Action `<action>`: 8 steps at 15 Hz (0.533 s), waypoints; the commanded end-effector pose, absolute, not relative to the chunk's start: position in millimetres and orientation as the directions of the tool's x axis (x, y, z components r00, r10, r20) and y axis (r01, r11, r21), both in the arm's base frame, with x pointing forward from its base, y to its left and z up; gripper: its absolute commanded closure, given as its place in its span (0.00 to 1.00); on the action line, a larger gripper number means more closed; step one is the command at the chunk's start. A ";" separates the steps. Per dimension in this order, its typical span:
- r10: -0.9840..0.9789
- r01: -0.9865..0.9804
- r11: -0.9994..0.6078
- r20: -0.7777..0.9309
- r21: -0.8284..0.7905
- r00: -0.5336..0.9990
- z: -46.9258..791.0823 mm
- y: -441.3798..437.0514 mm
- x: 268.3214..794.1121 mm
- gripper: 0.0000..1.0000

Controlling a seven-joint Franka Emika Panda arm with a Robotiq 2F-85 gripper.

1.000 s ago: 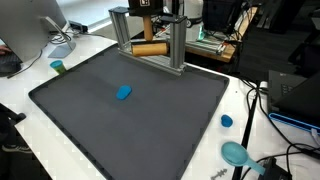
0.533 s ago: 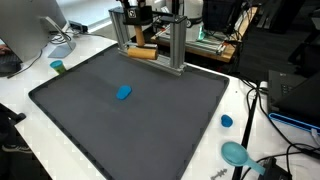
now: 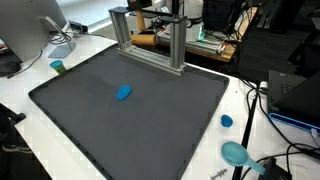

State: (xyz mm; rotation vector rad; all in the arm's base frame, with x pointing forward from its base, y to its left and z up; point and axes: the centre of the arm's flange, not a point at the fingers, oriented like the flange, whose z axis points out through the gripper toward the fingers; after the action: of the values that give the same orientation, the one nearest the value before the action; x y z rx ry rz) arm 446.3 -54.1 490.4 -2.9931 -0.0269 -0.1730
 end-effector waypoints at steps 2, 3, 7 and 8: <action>0.047 0.052 -0.998 0.142 -0.036 0.989 501.5 -6.7 401.2 0.79; 0.060 0.061 -0.998 0.139 -0.002 0.989 503.4 0.9 397.3 0.79; 0.068 0.059 -0.994 0.103 0.091 0.992 503.3 20.6 390.3 0.79; 0.069 0.061 -0.994 0.090 0.094 0.993 502.3 22.5 388.9 0.79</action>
State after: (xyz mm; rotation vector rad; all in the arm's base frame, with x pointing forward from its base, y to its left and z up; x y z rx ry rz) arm 403.2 16.5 496.5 -3.1873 -0.1228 -0.1661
